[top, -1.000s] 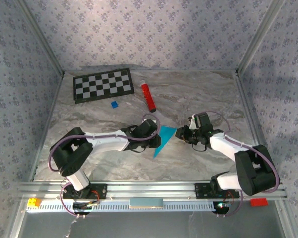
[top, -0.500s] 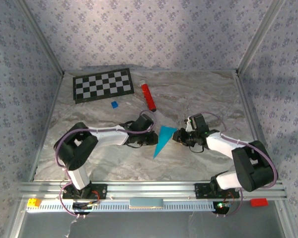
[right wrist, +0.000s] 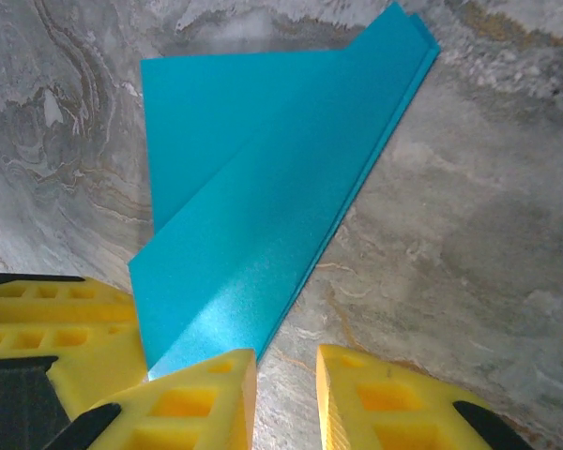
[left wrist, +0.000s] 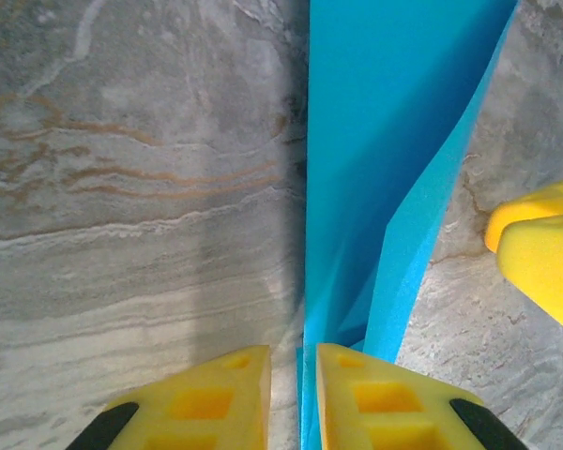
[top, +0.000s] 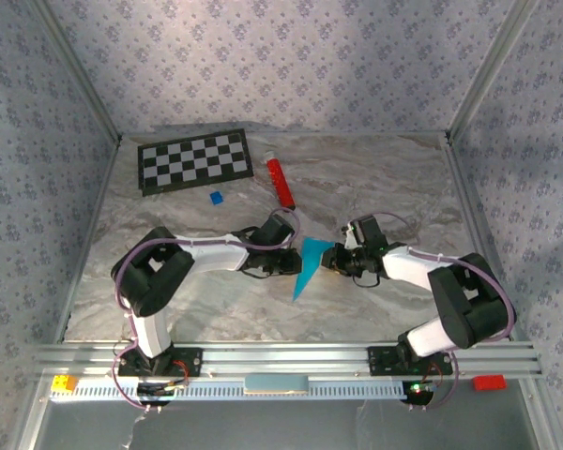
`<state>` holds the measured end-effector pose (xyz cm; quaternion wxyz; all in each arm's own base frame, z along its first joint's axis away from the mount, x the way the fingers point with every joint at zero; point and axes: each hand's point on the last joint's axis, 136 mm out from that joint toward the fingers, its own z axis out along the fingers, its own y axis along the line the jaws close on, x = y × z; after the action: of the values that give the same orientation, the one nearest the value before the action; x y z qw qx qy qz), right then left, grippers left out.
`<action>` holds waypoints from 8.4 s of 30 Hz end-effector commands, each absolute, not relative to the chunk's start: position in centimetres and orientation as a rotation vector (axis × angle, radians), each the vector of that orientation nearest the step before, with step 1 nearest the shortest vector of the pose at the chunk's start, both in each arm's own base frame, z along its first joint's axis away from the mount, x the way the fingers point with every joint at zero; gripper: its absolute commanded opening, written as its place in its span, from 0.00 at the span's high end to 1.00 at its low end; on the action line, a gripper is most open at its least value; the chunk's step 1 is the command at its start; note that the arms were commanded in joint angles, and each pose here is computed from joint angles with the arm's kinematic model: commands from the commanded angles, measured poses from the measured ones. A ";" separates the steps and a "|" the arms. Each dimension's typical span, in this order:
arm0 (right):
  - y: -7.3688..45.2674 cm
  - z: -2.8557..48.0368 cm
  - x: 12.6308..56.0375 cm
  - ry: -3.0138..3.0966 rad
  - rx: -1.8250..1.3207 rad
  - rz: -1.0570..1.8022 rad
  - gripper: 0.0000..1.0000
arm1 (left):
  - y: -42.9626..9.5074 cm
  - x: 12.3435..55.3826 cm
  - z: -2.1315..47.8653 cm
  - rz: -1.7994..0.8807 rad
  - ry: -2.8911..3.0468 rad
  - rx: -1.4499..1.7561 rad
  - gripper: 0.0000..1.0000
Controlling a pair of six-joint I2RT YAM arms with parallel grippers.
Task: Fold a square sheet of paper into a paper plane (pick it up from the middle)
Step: Move a paper plane to the center of the table, then reset both arms
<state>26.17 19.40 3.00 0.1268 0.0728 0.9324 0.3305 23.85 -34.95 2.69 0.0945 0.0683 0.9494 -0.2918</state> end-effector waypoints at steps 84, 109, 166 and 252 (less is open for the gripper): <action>19.7 5.8 26.9 2.617 0.225 0.998 0.75 | -26.3 25.1 5.9 -0.182 2.773 0.081 0.97; 21.4 6.9 26.8 2.596 0.154 1.075 0.73 | -27.5 24.2 3.9 -0.182 2.832 0.128 0.88; 20.5 7.1 26.8 2.586 0.161 0.988 0.72 | -27.1 22.9 -2.5 0.057 2.932 0.068 0.63; -2.0 8.2 39.0 1.998 0.039 -0.091 0.01 | 3.7 32.9 14.4 0.382 1.986 -0.358 0.00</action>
<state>37.67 -2.04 5.89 0.4969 0.0138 0.8670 -0.0345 31.01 3.84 13.62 0.4818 -0.1727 0.8416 0.1725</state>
